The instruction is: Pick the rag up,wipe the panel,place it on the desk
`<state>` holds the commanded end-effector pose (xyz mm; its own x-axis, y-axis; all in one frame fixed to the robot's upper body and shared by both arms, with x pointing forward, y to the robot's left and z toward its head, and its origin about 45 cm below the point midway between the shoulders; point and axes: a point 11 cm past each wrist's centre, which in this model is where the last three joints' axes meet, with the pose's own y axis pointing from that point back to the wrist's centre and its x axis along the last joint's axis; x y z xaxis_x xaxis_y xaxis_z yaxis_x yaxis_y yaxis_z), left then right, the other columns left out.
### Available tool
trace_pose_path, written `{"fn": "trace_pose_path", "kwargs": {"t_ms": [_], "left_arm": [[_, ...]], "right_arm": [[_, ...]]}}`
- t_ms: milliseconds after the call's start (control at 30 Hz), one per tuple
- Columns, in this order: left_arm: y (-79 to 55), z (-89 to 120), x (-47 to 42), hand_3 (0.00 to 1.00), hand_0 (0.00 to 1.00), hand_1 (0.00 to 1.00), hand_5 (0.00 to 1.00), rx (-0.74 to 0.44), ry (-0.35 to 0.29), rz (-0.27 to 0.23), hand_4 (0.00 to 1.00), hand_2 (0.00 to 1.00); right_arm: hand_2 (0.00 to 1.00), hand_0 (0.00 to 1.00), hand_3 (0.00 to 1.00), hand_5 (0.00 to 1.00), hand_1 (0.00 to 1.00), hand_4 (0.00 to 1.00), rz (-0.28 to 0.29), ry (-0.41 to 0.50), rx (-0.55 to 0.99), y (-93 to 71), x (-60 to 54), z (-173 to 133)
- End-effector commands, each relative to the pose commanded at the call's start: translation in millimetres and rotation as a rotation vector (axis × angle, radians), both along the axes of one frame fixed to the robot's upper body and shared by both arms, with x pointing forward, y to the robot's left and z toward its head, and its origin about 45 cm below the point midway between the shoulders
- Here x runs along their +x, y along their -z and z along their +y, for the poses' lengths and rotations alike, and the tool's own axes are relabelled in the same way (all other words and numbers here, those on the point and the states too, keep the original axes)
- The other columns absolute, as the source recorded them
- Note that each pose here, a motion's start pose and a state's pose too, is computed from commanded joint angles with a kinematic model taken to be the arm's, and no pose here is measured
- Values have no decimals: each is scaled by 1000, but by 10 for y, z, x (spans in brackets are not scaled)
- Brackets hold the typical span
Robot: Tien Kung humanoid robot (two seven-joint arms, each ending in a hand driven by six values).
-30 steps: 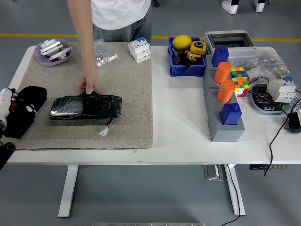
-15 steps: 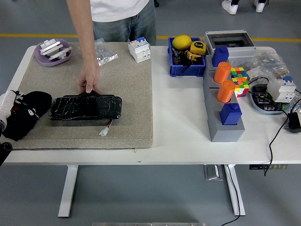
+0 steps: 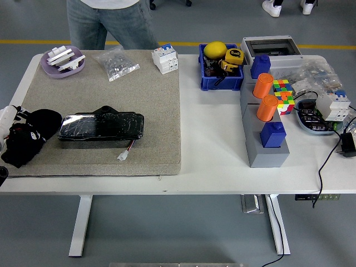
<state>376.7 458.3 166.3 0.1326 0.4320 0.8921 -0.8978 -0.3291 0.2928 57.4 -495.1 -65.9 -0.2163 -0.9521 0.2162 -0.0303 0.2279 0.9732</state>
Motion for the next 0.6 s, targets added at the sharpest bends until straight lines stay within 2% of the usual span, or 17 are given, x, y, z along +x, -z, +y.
{"fn": "trace_pose_path", "kwargs": {"t_ms": [133,167,200,333,367,533,567,600], "left_arm": [[-30,-7,1,729,698,773,189,-18,0,-3,998,754],[-45,-11,4,749,712,784,267,-22,0,-6,998,766],[-61,-16,7,749,712,784,267,-26,0,-10,998,766],[-161,-15,22,749,712,784,267,-41,-5,-38,998,766],[-199,-12,25,767,718,782,340,-49,-7,-45,998,770],[-339,-31,14,767,718,782,340,-73,-9,-49,998,770],[-370,-42,9,786,724,779,417,-85,-8,-46,998,769],[-391,-47,3,786,724,779,417,-99,-10,-43,998,769]], "right_arm": [[711,768,681,523,691,998,0,0,1,2,1,3],[710,768,682,522,691,998,1,-1,1,2,0,5],[710,768,682,522,691,998,1,-1,2,4,-2,7],[710,768,682,522,691,998,1,-1,3,7,-4,13],[710,768,681,521,690,998,1,-1,3,7,-3,13],[710,768,681,521,690,998,1,1,0,4,-6,5],[711,768,681,521,690,998,2,1,0,4,-9,3],[711,768,681,521,690,998,2,1,-1,4,-11,2]]}}
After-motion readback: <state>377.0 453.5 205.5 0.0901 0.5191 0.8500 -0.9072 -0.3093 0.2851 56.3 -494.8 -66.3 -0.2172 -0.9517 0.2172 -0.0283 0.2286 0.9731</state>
